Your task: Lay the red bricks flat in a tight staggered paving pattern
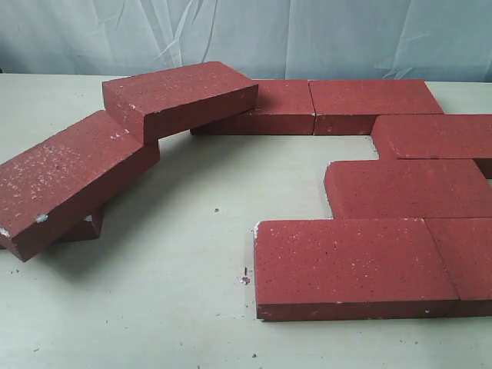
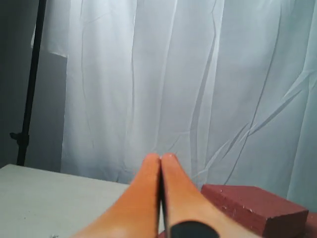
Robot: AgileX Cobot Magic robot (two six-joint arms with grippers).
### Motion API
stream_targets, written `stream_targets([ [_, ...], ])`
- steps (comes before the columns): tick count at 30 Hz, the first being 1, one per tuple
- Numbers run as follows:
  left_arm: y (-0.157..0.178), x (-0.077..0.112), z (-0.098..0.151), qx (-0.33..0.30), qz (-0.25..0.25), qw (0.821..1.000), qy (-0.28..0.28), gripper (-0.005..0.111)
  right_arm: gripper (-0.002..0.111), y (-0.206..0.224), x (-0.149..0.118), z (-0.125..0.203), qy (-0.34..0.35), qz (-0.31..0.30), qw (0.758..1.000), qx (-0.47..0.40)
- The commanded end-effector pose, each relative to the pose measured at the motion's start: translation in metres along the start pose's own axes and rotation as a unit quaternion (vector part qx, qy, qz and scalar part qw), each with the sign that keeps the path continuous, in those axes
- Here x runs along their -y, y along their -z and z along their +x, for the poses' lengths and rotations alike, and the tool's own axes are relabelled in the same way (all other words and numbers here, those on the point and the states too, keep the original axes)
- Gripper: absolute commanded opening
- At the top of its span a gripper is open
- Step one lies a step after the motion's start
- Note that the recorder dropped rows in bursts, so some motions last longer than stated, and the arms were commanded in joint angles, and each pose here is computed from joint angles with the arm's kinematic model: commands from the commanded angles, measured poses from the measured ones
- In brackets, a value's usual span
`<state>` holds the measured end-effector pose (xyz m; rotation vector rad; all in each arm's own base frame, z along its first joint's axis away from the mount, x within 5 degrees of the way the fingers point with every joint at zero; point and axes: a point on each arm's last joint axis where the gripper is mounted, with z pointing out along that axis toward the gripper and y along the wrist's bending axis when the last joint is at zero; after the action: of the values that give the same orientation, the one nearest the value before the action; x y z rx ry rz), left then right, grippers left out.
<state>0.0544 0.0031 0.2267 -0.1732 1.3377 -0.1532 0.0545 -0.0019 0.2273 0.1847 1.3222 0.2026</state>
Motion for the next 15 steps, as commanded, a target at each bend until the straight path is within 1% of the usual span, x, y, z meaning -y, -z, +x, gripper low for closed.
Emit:
stream_targets([
  [1,0.001,0.0,-0.006,0.037,-0.001,0.999,0.009,0.0,-0.001,0.001,0.0,-0.008,-0.009,-0.001,0.999,0.046],
  [5,0.001,0.0,-0.01,0.061,0.0,0.998,0.016,0.0,-0.001,-0.003,-0.005,-0.026,-0.009,-0.004,0.998,0.057],
  [7,0.0,-0.001,-0.011,0.066,0.0,0.997,0.035,0.0,-0.001,-0.008,-0.007,-0.034,-0.009,-0.004,0.998,0.056],
  [9,-0.003,0.001,-0.02,0.082,0.001,0.995,0.05,0.0,-0.001,-0.014,-0.009,-0.042,-0.009,-0.003,0.998,0.056],
  [11,-0.007,0.003,-0.03,0.088,0.001,0.995,0.05,0.0,-0.001,-0.02,-0.011,-0.048,-0.005,-0.002,0.998,0.057],
  [15,-0.021,0.008,-0.051,0.076,0.001,0.996,0.041,0.0,-0.001,-0.034,-0.015,-0.06,0.014,-0.003,0.999,0.043],
])
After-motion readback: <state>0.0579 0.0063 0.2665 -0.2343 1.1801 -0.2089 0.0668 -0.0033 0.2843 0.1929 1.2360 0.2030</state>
